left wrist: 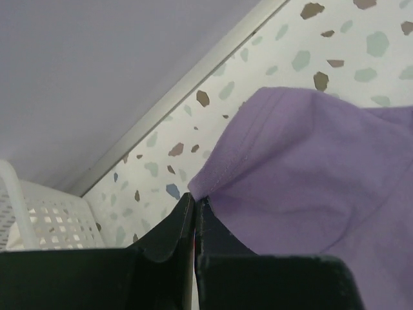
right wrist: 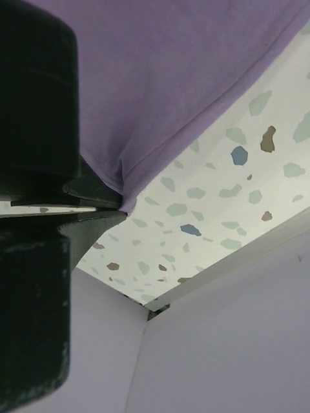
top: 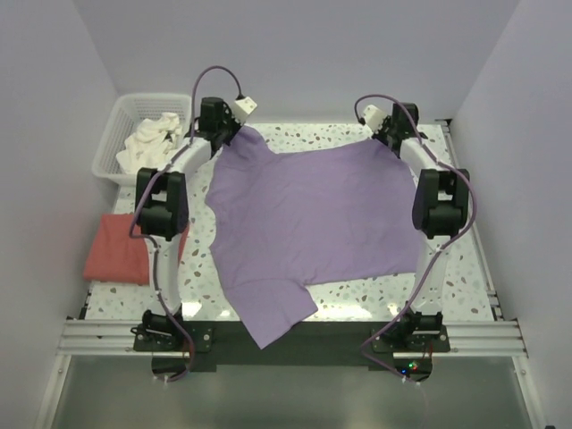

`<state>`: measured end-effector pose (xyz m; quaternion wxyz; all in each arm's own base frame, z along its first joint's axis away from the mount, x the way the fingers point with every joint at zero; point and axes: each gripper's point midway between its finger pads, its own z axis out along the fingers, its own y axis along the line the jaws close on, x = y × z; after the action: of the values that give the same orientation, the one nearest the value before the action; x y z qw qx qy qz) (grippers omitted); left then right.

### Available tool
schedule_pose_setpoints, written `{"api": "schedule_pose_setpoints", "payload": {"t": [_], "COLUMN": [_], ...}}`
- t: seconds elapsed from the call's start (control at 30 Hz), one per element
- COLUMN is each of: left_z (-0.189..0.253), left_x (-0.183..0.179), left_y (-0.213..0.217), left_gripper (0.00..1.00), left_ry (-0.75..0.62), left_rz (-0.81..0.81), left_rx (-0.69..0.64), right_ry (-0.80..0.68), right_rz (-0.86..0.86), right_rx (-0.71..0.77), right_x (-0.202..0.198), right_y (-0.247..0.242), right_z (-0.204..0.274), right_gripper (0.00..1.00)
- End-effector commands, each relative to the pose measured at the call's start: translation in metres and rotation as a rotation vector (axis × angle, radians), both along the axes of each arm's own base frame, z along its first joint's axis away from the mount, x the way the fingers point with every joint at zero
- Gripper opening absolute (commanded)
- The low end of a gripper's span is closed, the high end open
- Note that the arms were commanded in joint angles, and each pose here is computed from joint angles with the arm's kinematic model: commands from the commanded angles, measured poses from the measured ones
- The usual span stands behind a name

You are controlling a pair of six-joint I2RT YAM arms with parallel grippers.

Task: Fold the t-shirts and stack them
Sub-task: Flatten the tshirt out, then fold the tshirt

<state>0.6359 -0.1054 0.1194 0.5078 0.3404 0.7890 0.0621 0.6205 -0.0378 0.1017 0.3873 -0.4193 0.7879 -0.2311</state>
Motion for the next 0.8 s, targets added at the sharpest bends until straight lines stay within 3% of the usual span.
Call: {"api": "schedule_pose_setpoints", "payload": {"t": [0.0, 0.23, 0.5, 0.77], "left_z": [0.055, 0.075, 0.057, 0.069], "left_x": [-0.025, -0.081, -0.144, -0.203], "left_y": [-0.004, -0.003, -0.012, -0.001], "left_gripper": [0.00, 0.00, 0.00, 0.00], "left_ry": [-0.041, 0.062, 0.277, 0.317], "left_rz": [-0.016, -0.004, 0.035, 0.073], "left_rx": [-0.009, -0.061, -0.099, -0.134], "right_ry": [0.040, 0.114, 0.124, 0.161], "right_rz": [0.035, 0.085, 0.075, 0.103], "right_rx": [0.046, 0.078, 0.142, 0.189], "right_x": [-0.007, -0.023, -0.031, -0.057], "right_y": [-0.007, -0.007, -0.025, -0.036], "right_z": [0.010, 0.008, 0.017, 0.020], "right_gripper": [0.00, 0.00, 0.00, 0.00]}}
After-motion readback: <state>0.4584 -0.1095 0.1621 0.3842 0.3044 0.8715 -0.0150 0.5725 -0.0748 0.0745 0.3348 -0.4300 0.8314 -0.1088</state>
